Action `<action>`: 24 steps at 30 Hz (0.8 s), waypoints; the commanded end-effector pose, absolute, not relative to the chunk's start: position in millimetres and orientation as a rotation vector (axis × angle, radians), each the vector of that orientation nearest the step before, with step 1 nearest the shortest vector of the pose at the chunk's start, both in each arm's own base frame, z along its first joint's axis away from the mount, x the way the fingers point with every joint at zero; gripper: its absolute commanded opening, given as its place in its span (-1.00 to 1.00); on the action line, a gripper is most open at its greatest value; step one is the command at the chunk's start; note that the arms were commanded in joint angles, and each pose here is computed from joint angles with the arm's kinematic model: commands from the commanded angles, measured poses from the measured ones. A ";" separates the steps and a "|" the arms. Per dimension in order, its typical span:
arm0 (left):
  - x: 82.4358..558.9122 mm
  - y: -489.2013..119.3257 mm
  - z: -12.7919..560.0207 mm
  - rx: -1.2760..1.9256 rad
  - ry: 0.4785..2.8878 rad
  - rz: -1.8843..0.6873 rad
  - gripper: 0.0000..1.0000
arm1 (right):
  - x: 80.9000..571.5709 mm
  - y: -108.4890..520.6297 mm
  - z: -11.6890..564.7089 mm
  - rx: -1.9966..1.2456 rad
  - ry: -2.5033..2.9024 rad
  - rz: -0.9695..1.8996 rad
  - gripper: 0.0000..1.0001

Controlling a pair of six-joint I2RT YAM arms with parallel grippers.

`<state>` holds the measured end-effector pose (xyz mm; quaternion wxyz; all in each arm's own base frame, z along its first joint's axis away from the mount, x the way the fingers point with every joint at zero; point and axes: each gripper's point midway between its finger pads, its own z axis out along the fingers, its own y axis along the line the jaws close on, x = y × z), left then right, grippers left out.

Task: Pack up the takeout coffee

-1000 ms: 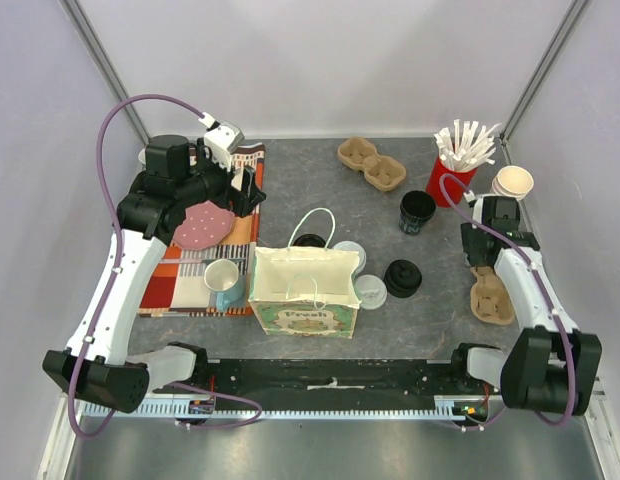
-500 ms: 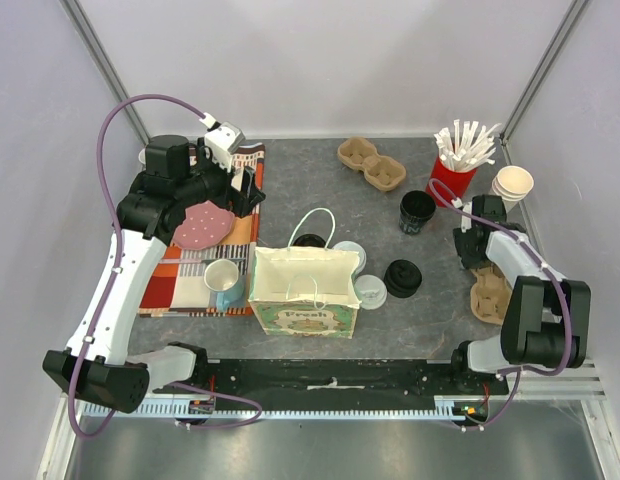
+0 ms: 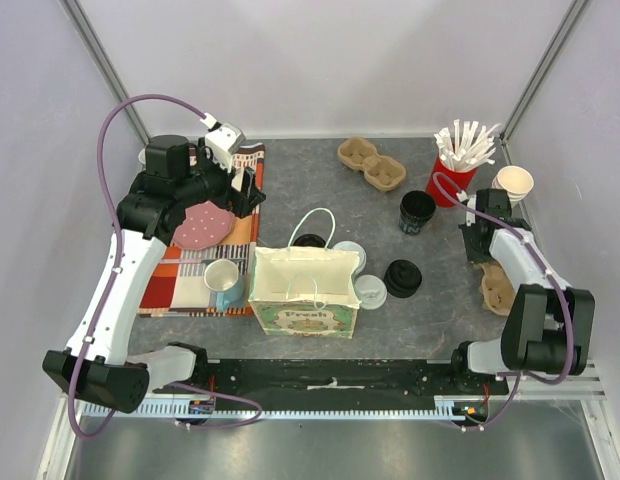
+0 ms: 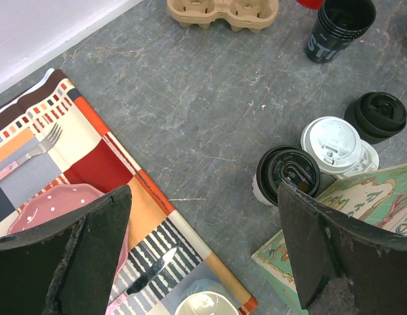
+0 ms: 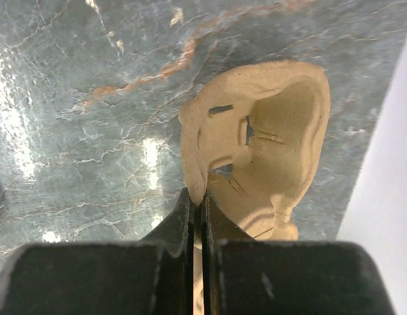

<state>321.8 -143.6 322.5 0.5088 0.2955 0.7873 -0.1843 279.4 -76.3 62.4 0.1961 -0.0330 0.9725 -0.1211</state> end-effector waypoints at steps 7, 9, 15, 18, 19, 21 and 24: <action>323.1 -150.8 347.3 0.748 1.809 -0.470 0.94 | 288.8 -112.5 220.6 0.081 2.248 -0.640 -1.00; 321.7 -153.4 355.4 0.751 1.794 -0.490 0.90 | 291.0 -96.8 271.2 0.032 2.094 -0.621 -1.00; 286.1 -175.3 421.4 0.797 1.677 -0.694 0.77 | 293.7 12.8 386.3 -0.399 1.698 -0.376 -1.00; 264.8 -181.3 461.4 0.788 1.600 -0.772 0.74 | 291.4 75.8 413.8 -0.630 1.573 -0.251 -1.00; 255.9 -182.2 480.6 0.772 1.567 -0.793 0.72 | 290.7 92.8 417.7 -0.701 1.540 -0.240 -1.00; 246.9 -182.6 494.3 0.756 1.563 -0.825 0.70 | 286.4 139.5 429.5 -0.861 1.455 -0.286 -1.00; 238.9 -183.1 521.7 0.689 1.550 -0.872 0.70 | 270.9 211.9 447.3 -1.086 1.279 -0.426 -1.00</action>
